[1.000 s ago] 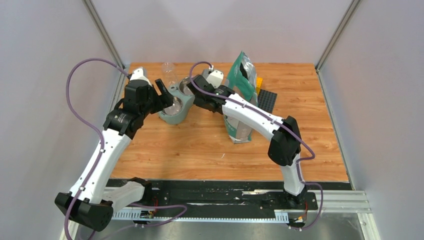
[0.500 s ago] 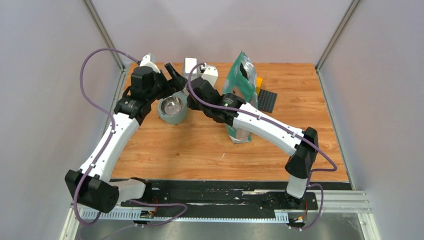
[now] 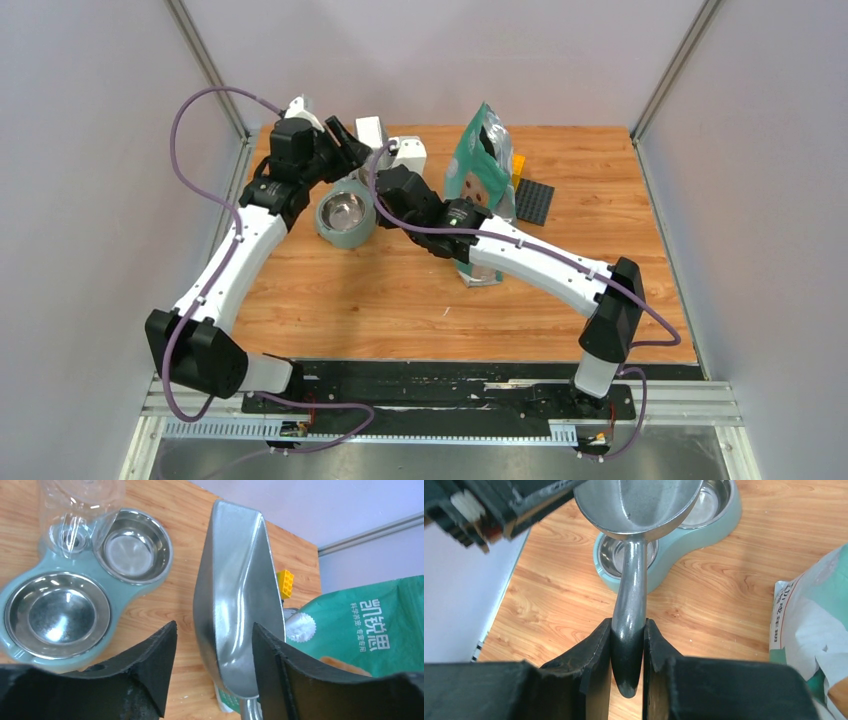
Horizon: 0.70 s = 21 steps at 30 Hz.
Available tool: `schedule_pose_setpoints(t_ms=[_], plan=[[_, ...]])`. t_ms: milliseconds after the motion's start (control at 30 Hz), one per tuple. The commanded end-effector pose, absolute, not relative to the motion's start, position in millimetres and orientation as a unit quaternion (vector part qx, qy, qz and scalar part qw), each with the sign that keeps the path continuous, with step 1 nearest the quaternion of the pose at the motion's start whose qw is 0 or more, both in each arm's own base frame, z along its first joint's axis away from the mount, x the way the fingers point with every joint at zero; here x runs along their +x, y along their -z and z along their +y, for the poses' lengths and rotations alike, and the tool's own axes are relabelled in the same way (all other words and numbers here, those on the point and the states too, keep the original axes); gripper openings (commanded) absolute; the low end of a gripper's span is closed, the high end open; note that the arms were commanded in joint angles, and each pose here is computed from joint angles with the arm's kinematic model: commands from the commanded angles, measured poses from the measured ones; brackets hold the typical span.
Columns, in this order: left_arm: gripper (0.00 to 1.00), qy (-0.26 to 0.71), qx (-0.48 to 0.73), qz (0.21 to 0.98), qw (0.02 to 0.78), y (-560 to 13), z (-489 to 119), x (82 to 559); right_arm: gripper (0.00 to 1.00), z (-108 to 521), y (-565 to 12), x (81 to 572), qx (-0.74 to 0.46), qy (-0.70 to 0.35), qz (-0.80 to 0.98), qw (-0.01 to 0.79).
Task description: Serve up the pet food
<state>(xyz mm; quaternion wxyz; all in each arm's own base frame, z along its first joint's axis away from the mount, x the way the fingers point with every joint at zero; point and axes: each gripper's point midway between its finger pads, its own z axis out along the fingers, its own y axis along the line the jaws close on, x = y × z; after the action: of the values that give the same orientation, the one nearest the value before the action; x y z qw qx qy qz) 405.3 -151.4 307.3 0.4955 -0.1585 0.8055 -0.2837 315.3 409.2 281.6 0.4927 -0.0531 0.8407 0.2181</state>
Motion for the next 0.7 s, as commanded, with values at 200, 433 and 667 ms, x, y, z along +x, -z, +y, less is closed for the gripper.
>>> schedule_pose_setpoints(t_ms=[200, 433, 667], plan=[[0.4, 0.297, -0.09, 0.841, 0.444, -293, -170, 416, 0.0, 410, -328, 316, -0.11, -0.241, 0.788, 0.556], [0.0, 0.29, -0.039, 0.846, 0.446, -289, -175, 423, 0.04, 416, -335, 308, -0.155, -0.255, 0.777, 0.554], [0.0, 0.282, 0.032, 0.82, 0.497, -316, -177, 426, 0.94, 384, -377, 308, -0.154, -0.275, 0.758, 0.571]])
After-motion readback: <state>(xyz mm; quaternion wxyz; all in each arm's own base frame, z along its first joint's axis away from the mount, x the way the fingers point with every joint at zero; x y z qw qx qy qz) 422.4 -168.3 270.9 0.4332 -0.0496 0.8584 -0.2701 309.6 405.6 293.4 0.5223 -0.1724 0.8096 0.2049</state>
